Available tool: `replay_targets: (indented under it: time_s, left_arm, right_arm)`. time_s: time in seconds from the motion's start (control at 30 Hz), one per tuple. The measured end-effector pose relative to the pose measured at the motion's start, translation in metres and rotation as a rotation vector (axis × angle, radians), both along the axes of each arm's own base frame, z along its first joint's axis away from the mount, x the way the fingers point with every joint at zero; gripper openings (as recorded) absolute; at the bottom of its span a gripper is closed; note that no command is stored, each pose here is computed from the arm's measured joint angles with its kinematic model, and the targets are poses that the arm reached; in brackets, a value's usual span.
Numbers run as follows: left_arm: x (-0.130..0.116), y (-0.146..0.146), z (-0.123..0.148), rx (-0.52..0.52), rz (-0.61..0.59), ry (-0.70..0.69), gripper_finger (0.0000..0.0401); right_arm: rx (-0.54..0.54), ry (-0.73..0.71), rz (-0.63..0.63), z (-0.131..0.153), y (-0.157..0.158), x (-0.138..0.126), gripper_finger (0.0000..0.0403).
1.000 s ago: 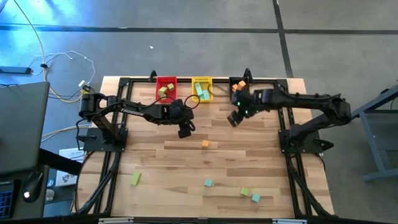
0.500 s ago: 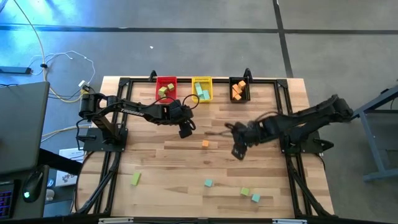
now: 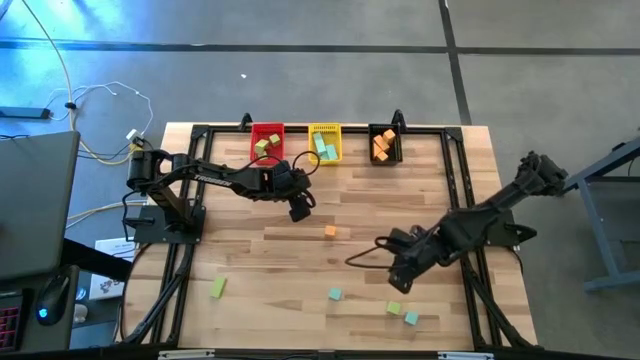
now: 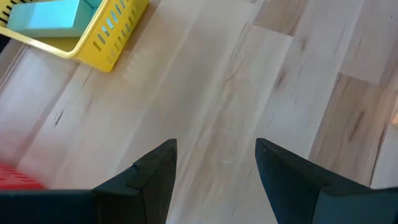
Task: Sort & place blocks by color
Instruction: Put the green block into the red basket
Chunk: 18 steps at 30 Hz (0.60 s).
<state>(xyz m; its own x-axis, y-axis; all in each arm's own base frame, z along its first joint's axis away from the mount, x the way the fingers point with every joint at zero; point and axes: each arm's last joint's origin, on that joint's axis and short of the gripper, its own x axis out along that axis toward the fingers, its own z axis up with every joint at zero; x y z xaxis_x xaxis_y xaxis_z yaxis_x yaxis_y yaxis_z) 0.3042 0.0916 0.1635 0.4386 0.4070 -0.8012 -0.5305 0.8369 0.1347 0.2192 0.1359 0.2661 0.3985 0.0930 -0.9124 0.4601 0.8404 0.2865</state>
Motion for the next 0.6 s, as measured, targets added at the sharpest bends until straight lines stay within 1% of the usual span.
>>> replay_targets:
  time_s: [0.13, 0.43, 0.6]
  left_arm:
    - [0.000, 0.000, 0.000, -0.014, 0.026, -0.013, 0.0202]
    - [0.000, 0.000, 0.000, -0.037, 0.066, -0.034, 0.0202]
    - [0.000, 0.000, 0.000, -0.041, 0.074, -0.038, 0.0202]
  right_arm:
    - [0.038, 0.017, -0.018, 0.000, 0.007, -0.005, 0.0204]
    - [0.081, 0.039, -0.053, 0.000, 0.013, -0.008, 0.0204]
    - [0.068, 0.043, -0.033, -0.002, 0.014, -0.007, 0.0204]
